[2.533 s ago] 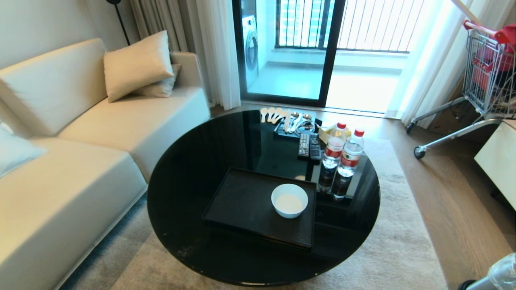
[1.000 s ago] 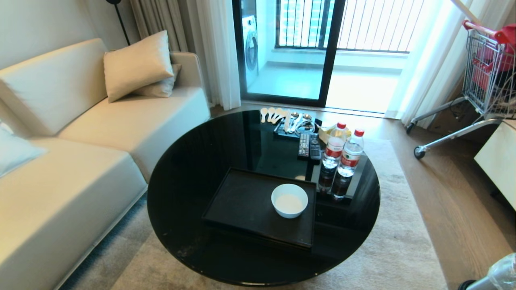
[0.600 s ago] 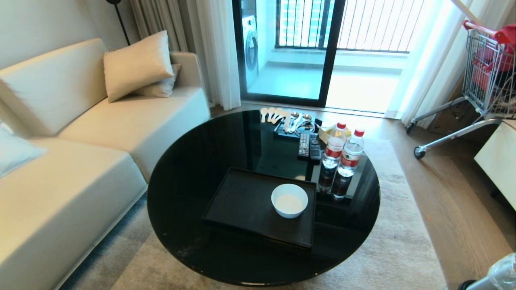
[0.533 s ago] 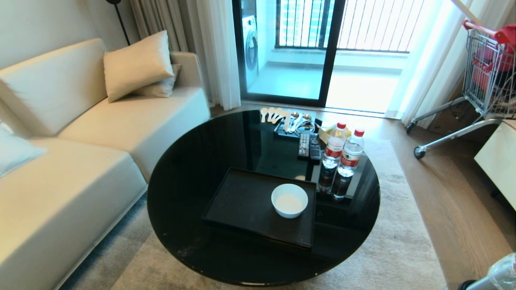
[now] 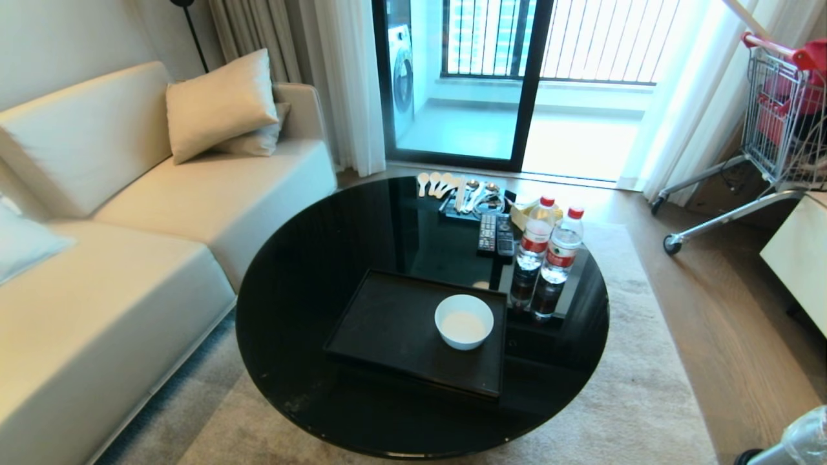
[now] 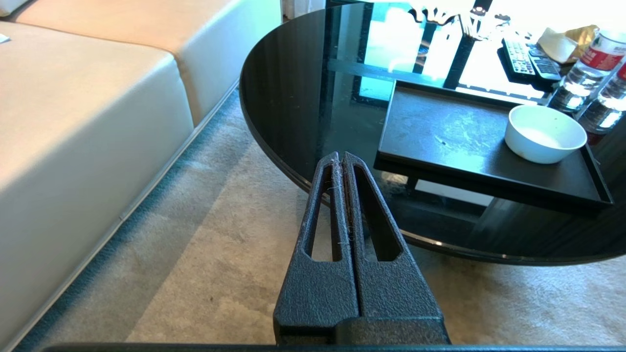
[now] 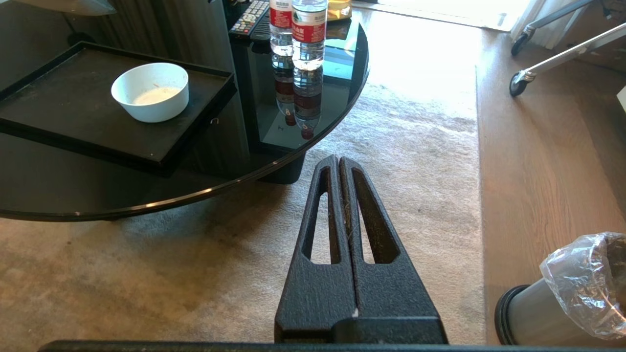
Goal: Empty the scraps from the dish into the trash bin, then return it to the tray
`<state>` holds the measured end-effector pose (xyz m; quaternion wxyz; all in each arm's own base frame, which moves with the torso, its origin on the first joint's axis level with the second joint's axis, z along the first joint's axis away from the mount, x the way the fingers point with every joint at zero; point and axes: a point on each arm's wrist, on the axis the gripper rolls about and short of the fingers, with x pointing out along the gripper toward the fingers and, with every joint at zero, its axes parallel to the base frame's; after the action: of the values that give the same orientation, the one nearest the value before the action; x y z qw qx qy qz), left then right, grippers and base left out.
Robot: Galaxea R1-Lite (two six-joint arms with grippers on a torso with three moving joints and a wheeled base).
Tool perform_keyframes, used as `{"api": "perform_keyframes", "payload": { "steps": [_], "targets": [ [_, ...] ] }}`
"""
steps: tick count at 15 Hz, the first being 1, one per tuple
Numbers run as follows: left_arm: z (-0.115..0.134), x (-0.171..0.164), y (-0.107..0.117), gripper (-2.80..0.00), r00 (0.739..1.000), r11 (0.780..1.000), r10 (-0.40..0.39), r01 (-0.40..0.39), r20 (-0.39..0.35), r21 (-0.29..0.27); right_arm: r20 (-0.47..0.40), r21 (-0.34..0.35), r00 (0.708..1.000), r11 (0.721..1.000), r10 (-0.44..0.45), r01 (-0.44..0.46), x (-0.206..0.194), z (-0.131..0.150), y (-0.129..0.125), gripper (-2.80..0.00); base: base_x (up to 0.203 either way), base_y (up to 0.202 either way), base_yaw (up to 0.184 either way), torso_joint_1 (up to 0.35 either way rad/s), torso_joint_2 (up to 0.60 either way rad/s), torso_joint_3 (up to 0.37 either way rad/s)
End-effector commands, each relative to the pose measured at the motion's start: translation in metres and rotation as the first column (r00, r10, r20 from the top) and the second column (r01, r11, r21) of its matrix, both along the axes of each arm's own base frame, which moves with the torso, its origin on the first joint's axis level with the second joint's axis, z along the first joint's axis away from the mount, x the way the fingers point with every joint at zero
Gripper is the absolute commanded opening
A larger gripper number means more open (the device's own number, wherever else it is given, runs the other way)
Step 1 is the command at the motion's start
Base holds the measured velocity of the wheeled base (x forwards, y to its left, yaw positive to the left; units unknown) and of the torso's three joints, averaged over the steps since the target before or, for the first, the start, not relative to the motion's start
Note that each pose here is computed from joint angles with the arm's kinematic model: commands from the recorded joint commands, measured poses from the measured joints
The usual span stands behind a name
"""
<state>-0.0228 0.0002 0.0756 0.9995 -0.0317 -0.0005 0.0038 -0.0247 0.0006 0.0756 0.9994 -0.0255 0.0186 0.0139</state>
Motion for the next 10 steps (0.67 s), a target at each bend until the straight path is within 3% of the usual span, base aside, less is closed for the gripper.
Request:
{"api": "perform_keyframes", "payload": {
  "steps": [1, 10],
  "targets": [
    [0.0, 0.0, 0.0, -2.8, 1.0, 1.0, 0.0, 0.0, 0.001, -0.001, 0.0, -0.001, 1.0, 1.0, 0.001, -0.001, 0.0, -0.0001, 0.0, -2.8, 0.0, 0.0, 0.0, 0.0, 0.0, 0.0],
    [0.0, 0.0, 0.0, -2.8, 1.0, 1.0, 0.0, 0.0, 0.001, -0.001, 0.0, -0.001, 1.0, 1.0, 0.001, -0.001, 0.0, -0.0001, 0.0, -2.8, 0.0, 0.0, 0.0, 0.0, 0.0, 0.0]
  ]
}}
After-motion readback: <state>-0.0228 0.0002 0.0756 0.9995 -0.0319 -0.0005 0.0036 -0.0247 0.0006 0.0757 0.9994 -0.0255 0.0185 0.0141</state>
